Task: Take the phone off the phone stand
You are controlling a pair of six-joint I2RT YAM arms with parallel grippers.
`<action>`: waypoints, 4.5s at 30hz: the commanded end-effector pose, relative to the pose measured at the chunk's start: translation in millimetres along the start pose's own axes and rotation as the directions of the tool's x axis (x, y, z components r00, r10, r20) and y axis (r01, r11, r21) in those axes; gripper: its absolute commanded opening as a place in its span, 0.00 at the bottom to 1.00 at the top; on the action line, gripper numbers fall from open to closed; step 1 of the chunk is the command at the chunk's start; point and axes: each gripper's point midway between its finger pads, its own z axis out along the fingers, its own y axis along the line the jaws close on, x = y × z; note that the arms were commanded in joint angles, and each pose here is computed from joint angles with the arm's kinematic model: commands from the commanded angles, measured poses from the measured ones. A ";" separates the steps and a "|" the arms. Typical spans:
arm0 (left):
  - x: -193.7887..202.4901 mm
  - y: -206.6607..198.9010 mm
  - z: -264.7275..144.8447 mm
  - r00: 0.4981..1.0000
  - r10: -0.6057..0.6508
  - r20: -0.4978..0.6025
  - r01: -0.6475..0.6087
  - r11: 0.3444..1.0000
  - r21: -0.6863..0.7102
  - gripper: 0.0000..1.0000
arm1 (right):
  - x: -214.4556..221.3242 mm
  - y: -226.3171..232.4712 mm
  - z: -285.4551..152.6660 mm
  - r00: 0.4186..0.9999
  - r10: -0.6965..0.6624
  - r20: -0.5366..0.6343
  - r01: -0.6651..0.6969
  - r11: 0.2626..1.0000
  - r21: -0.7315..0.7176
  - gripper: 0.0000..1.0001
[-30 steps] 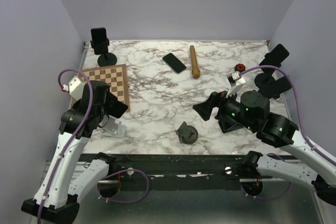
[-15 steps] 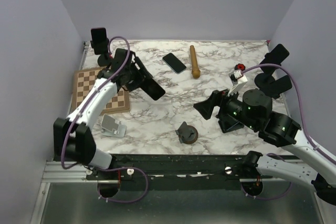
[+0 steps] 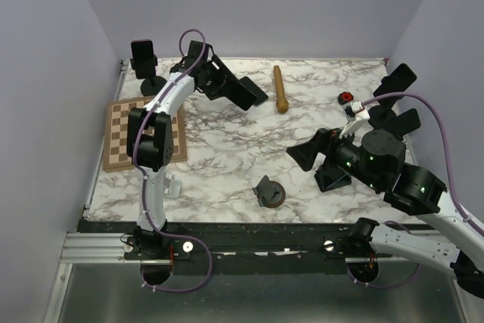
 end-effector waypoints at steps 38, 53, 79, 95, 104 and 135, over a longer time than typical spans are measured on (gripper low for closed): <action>16.0 46.6 72.2 0.933 -0.325 -0.157 0.284 0.929 -0.236 0.99 | -4.1 -7.8 -8.1 0.999 0.038 0.021 -0.039 0.998 0.044 1.00; -0.6 -25.8 -41.4 0.998 -0.016 -0.061 0.015 1.000 -0.013 0.99 | 11.3 -22.2 6.5 0.999 0.018 -0.047 -0.011 0.990 0.141 1.00; 30.8 -31.3 -316.2 0.651 0.481 0.588 -0.634 0.770 0.072 0.99 | 40.3 -135.1 -20.8 0.986 0.136 0.096 -0.163 0.676 0.719 1.00; 54.5 -41.2 -336.6 0.573 0.517 0.636 -0.714 0.696 0.077 0.99 | 22.6 -247.1 -25.1 0.929 0.251 -0.273 0.146 0.428 0.892 1.00; 63.5 -46.3 -332.1 0.588 0.523 0.618 -0.726 0.677 0.118 0.99 | 59.3 -233.0 -7.2 0.861 0.380 -0.340 0.088 0.546 0.833 1.00; 80.2 -51.3 -297.7 0.621 0.578 0.529 -0.752 0.629 0.195 0.99 | 90.5 -224.7 -1.2 0.790 0.454 -0.412 0.070 0.601 0.796 0.74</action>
